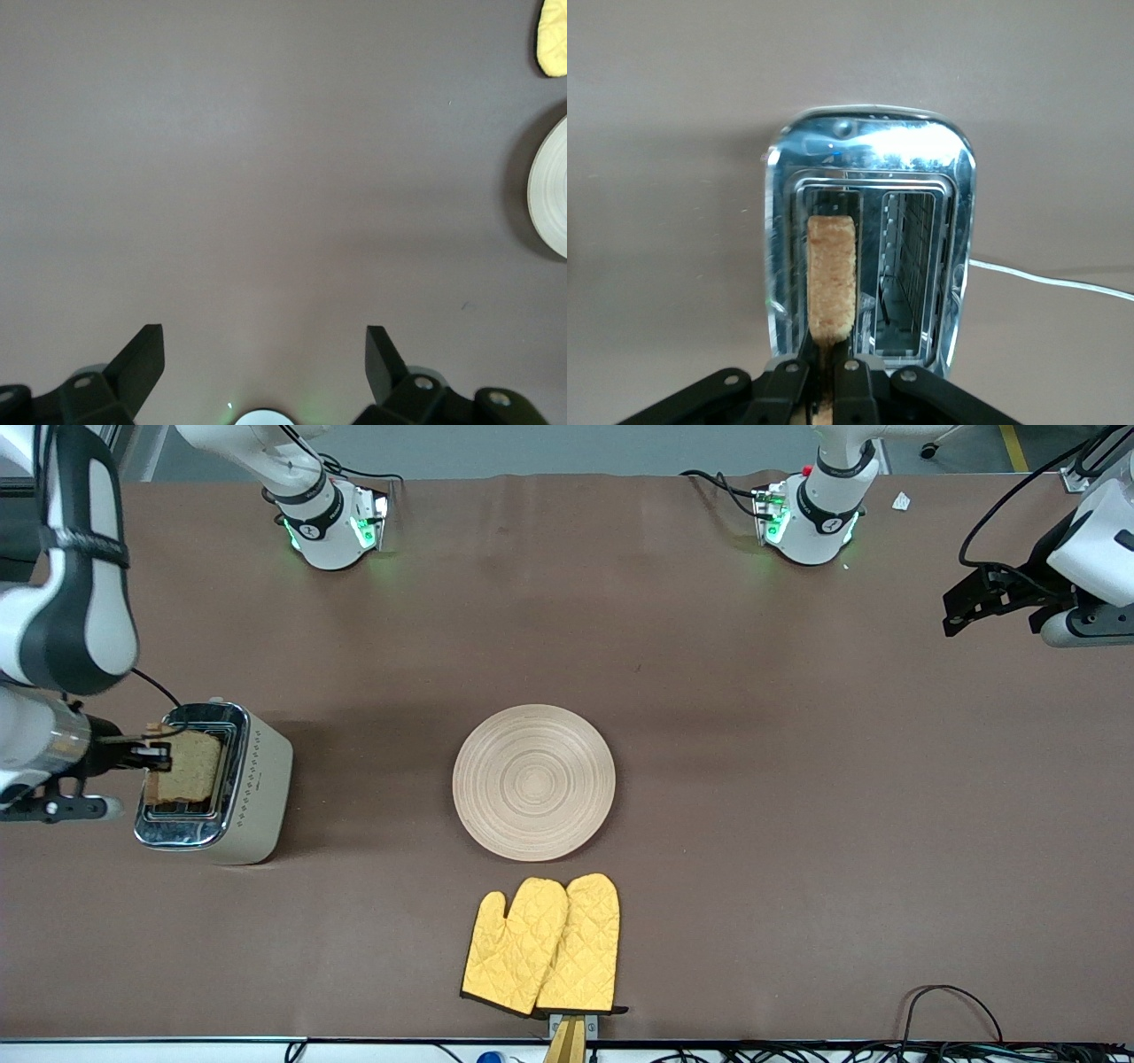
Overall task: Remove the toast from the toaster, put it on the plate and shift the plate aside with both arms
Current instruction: 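Grasp the toast with the right gripper and lift it out, then carry the toast to the wooden plate while the left gripper reaches in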
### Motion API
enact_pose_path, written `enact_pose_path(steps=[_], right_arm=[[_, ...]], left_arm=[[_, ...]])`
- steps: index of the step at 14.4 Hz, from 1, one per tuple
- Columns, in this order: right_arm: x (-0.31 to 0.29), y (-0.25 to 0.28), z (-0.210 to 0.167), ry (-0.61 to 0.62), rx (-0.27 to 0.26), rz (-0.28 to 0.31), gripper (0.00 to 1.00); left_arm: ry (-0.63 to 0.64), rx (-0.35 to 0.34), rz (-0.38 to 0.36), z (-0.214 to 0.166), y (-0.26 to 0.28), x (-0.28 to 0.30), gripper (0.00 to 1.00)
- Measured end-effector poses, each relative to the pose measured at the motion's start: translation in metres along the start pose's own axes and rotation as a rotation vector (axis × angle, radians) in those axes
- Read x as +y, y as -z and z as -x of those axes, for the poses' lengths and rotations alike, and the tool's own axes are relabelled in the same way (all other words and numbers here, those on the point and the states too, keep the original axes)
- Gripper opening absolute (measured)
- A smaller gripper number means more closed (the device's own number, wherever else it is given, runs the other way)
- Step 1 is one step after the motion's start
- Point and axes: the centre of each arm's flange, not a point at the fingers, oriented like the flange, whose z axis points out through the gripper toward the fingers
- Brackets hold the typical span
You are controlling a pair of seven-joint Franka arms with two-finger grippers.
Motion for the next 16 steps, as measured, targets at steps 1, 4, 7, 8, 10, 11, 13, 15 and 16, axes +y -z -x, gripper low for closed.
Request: enact_pose_path(steps=[1, 4, 7, 8, 10, 11, 13, 15, 16], right_arm=[[-0.011, 0.024, 0.003, 0.018, 0.012, -0.001, 0.08], [-0.07, 0.049, 0.004, 0.0, 0.029, -0.002, 0.08], [-0.167, 0.038, 0.005, -0.078, 0.018, 0.016, 0.08], [-0.203, 0.028, 0.006, -0.1, 0.011, 0.028, 0.08], [-0.273, -0.004, 0.004, -0.131, 0.022, 0.056, 0.08], [-0.304, -0.022, 0.002, -0.146, 0.037, 0.066, 0.08], [-0.352, -0.058, 0.003, -0.178, 0.051, 0.088, 0.08], [-0.39, -0.087, 0.006, -0.214, 0.067, 0.103, 0.08], [-0.407, -0.1, 0.009, -0.234, 0.08, 0.106, 0.08]], left_arm=[[-0.001, 0.008, 0.001, -0.002, -0.001, 0.001, 1.0], [-0.007, 0.011, 0.002, -0.005, -0.003, 0.002, 1.0], [-0.034, 0.006, 0.002, -0.007, -0.006, 0.002, 1.0], [-0.042, 0.005, 0.002, -0.007, -0.006, 0.001, 1.0], [-0.048, 0.004, 0.002, -0.008, -0.007, 0.001, 1.0], [-0.05, 0.003, 0.001, -0.008, -0.008, 0.001, 1.0], [-0.058, -0.001, 0.001, -0.01, -0.01, 0.002, 1.0], [-0.061, -0.007, 0.001, -0.012, -0.013, 0.002, 1.0], [-0.062, -0.012, 0.002, -0.013, -0.016, 0.002, 1.0]])
